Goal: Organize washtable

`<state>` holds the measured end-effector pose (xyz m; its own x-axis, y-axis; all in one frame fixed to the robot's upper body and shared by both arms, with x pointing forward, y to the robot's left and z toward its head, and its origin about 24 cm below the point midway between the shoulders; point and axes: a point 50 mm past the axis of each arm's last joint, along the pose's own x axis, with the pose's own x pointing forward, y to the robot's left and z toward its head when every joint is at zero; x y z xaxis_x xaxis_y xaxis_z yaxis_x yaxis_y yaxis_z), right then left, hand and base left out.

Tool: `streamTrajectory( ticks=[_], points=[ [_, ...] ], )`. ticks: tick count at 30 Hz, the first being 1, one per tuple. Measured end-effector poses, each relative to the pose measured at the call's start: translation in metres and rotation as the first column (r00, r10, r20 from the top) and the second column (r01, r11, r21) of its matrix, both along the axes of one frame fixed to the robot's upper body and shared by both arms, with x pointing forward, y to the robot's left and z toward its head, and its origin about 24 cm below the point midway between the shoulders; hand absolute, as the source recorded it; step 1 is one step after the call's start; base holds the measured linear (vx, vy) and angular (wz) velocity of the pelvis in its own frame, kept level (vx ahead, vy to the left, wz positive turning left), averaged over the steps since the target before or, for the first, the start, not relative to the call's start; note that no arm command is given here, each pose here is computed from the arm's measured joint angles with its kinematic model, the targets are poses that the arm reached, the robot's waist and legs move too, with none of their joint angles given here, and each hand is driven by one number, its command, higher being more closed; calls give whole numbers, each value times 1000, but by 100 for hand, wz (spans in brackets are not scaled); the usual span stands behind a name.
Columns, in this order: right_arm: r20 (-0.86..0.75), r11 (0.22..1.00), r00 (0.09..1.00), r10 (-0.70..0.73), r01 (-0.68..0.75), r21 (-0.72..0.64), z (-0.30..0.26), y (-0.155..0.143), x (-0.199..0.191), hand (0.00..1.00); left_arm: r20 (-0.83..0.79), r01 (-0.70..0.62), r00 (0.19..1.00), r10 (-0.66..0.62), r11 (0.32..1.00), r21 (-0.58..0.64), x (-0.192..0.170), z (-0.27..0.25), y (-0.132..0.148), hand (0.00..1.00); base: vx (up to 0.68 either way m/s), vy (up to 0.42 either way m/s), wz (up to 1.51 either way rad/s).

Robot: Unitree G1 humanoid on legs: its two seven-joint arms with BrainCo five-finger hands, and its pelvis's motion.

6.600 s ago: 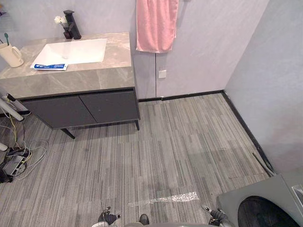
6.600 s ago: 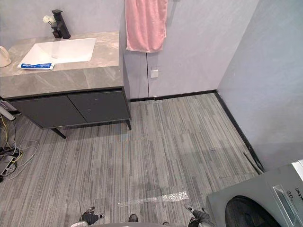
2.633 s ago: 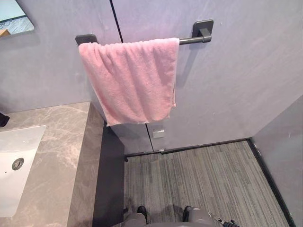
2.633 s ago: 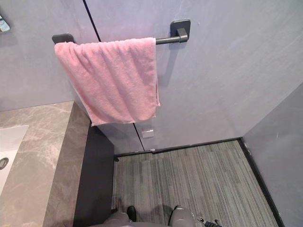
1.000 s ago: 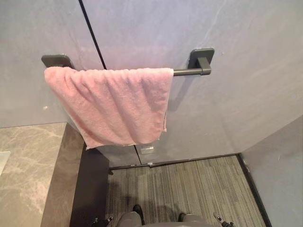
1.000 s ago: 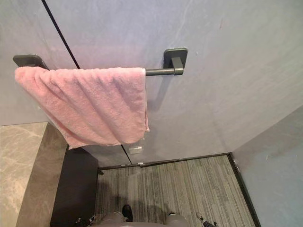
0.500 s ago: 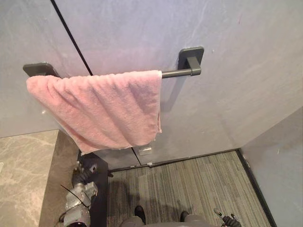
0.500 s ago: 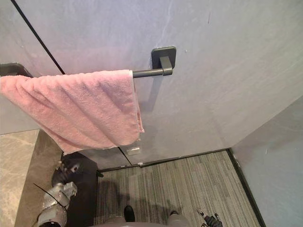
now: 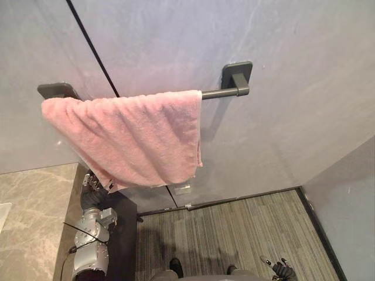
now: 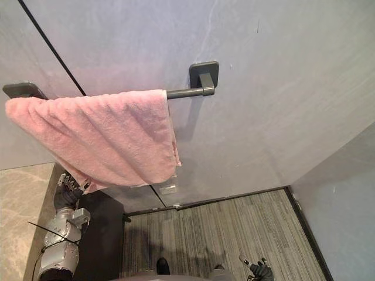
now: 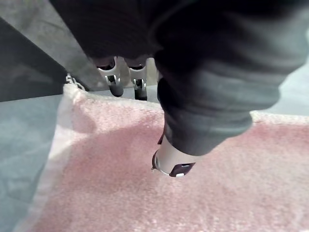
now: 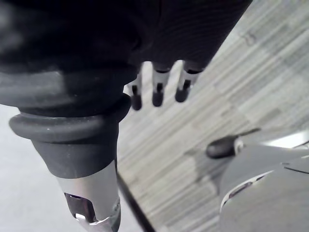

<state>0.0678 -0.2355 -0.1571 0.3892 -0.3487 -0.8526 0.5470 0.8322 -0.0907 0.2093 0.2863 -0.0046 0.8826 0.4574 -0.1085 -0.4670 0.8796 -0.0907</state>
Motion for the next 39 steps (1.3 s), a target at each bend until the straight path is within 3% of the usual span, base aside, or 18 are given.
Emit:
streamTrajectory(
  ticks=[10, 23, 39],
  points=[
    [-19, 1000, 1000, 15, -15, 1, -1, 0, -6, 0, 94, -40, 995, 34, 998, 56, 3, 24, 9, 0, -13, -3, 0],
    [-31, 999, 998, 54, -54, 10, -1, -1, -9, 0, 125, 56, 990, -70, 992, 109, 7, 48, 40, 0, 0, 0, 0],
    [-58, 998, 996, 62, -61, 31, -4, -2, -16, 0, 56, 326, 938, -341, 926, 189, 30, 64, 32, 0, -9, -3, -1]
  ],
)
